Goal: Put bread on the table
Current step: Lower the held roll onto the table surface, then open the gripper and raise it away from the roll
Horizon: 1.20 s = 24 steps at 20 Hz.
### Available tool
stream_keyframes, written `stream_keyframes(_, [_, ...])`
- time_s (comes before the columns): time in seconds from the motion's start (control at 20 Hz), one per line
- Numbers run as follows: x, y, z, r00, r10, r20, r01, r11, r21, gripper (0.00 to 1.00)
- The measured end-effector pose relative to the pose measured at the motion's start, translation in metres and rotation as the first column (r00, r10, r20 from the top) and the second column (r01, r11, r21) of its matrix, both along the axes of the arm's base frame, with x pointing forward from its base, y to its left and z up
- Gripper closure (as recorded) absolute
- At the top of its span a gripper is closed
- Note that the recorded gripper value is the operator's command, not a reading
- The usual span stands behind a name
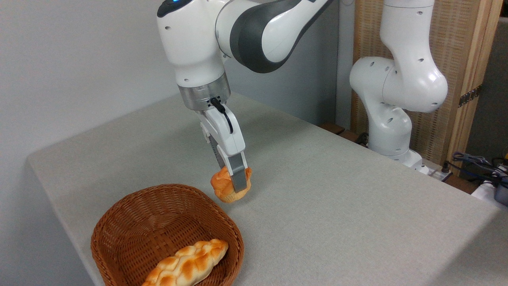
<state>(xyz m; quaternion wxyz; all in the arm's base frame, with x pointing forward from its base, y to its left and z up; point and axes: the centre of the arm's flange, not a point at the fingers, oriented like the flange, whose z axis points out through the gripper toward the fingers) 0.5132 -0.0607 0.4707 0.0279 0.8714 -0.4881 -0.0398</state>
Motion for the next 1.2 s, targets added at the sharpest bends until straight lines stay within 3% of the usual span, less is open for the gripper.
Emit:
stream_keyframes(0.45, [0.002,-0.003,0.007,1.000,-0.006,0.012,0.006,1.000,-0.001,0.00])
stream_keyframes(0.7, [0.012,0.007,0.068,0.998,0.028,0.063,-0.027,1.000,-0.007,0.00])
stream_keyframes(0.9, [0.019,0.030,0.111,0.981,0.155,0.116,-0.154,0.988,-0.019,0.00])
stream_keyframes(1.2, [0.032,0.069,0.154,0.964,0.245,0.105,-0.244,0.969,-0.026,0.00])
